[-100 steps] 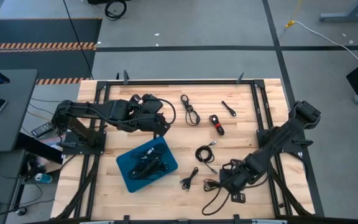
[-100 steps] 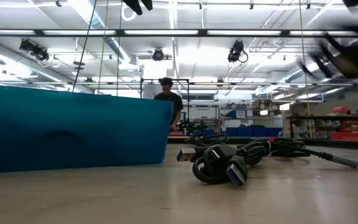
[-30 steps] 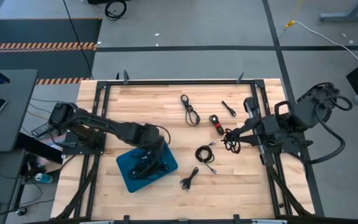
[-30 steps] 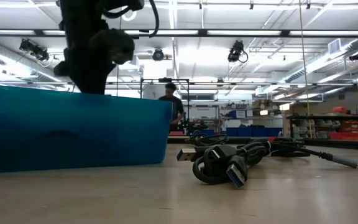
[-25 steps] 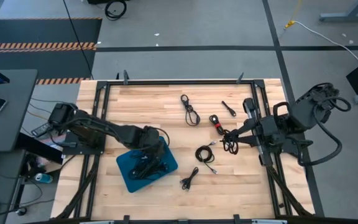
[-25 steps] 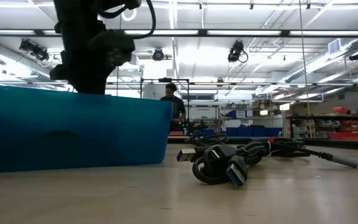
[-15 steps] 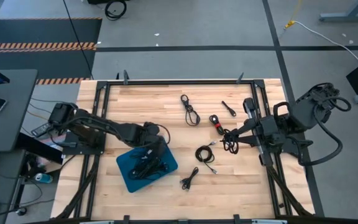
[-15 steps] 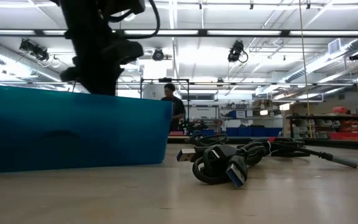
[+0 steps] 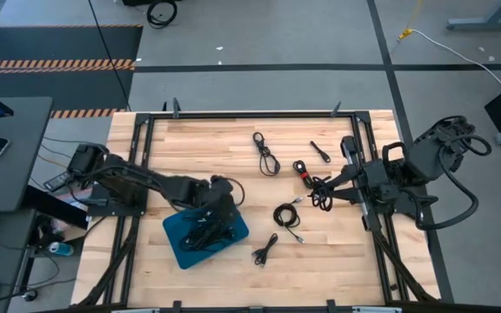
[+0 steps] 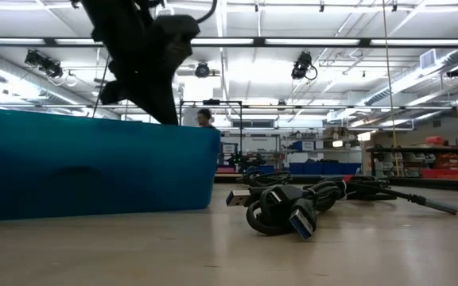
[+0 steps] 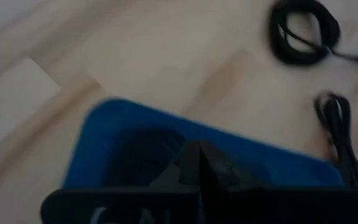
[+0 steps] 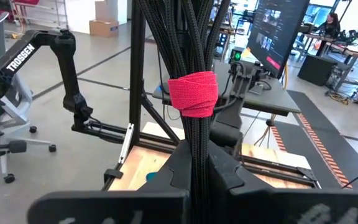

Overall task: Pick and place USB-C Cables
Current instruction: Put the black charger cable into the blue bin

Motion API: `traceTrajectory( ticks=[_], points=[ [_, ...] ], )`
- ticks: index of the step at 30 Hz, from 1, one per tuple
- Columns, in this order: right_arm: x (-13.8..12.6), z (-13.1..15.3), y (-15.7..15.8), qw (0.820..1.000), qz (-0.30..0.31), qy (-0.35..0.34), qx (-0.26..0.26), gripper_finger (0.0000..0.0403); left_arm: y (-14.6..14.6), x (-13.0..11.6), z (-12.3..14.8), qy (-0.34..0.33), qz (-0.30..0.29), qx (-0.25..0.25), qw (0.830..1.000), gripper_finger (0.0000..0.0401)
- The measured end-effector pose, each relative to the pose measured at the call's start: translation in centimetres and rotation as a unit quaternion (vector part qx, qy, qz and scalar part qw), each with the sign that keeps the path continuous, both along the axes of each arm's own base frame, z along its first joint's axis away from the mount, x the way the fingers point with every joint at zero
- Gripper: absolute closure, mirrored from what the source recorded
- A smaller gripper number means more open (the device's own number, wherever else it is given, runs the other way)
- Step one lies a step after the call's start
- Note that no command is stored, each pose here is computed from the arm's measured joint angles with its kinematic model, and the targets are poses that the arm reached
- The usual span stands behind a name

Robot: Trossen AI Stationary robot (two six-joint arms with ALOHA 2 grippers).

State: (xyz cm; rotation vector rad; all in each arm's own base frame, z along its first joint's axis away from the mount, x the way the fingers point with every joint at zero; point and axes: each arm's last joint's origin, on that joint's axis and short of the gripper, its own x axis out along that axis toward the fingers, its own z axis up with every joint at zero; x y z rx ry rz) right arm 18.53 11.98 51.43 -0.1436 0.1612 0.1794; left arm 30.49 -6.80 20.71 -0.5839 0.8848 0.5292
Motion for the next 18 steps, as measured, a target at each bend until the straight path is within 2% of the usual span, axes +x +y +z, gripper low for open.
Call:
traceTrajectory(
  ticks=[7,14,18],
  points=[
    [0.1,0.0,-0.1,1.000,-0.003,0.000,-0.001,0.0385,-2.9,-1.1,-0.1,0.014,-0.045,0.009,0.999,0.0401],
    [0.1,0.0,-0.1,1.000,-0.004,0.000,0.000,0.0385,-5.6,-2.8,-0.4,0.046,-0.059,-0.019,0.997,0.0401],
    [0.1,0.0,-0.2,1.000,-0.004,0.000,0.000,0.0385,-6.9,-3.3,1.5,0.048,-0.059,-0.029,0.997,0.0401]
  ],
)
